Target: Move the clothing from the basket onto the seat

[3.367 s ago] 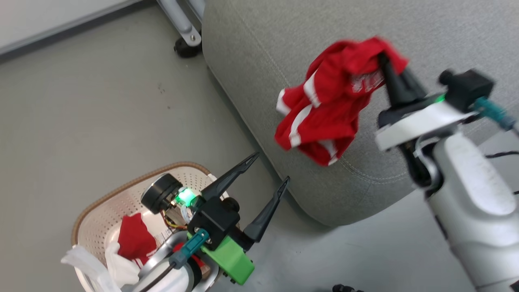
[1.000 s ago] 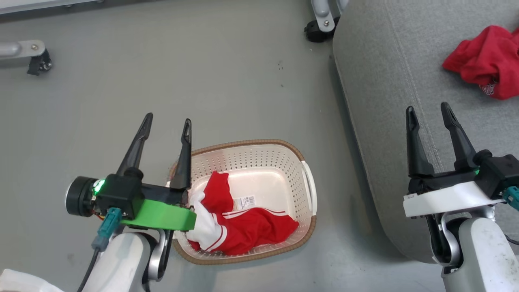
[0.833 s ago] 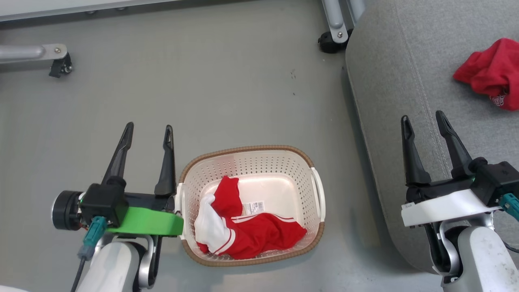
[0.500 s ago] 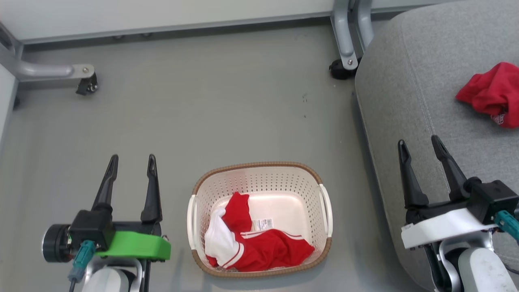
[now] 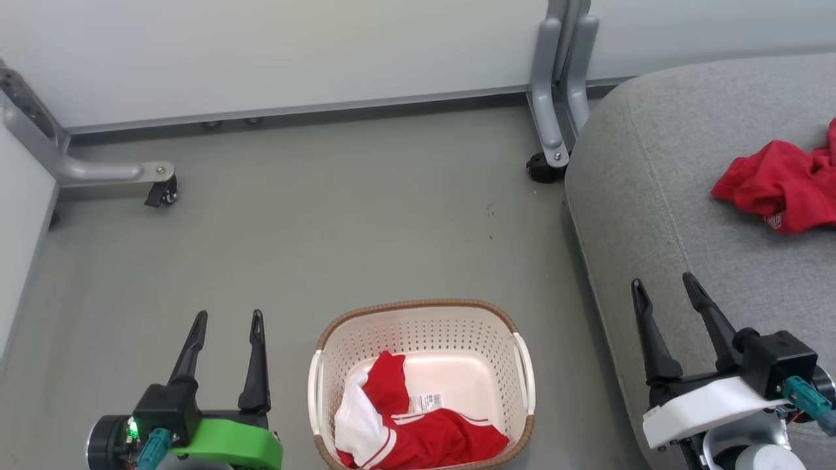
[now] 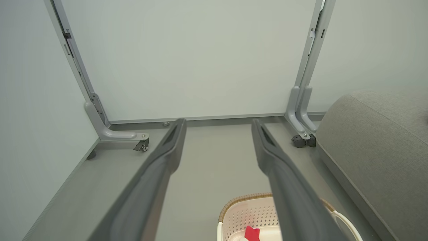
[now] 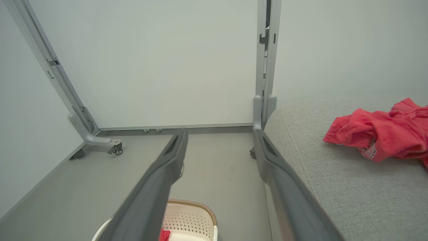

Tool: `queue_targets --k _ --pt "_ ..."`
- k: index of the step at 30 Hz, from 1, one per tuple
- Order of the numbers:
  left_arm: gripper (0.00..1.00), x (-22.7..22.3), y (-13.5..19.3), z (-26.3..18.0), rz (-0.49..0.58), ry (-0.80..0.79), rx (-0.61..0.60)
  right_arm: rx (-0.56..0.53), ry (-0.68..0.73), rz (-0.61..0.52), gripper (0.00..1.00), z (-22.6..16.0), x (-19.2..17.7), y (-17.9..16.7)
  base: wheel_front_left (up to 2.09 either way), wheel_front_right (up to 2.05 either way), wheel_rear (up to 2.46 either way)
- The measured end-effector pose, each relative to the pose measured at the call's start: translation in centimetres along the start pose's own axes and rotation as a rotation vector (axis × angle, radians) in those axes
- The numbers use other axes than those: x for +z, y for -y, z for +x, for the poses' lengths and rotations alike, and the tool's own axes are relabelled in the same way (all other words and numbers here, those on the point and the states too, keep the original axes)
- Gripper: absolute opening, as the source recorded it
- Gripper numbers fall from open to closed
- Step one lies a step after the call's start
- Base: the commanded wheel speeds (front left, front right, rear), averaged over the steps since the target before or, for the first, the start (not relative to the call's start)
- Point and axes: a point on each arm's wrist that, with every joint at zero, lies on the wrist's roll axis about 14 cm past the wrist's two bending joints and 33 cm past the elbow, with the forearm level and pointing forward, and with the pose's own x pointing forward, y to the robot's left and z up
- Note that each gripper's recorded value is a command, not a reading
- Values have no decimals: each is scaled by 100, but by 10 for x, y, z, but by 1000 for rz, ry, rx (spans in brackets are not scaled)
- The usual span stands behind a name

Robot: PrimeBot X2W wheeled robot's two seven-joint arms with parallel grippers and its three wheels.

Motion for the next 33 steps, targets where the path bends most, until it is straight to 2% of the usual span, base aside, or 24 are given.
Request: queue_targets --k 8,33 --pt "100 -2 0 -9 -3 -6 -2 5 3 -2 100 -11 4 -4 0 0 0" --pt "100 -8 -5 -9 -5 -22 15 18 2 -6 100 -7 6 -8 0 0 0"
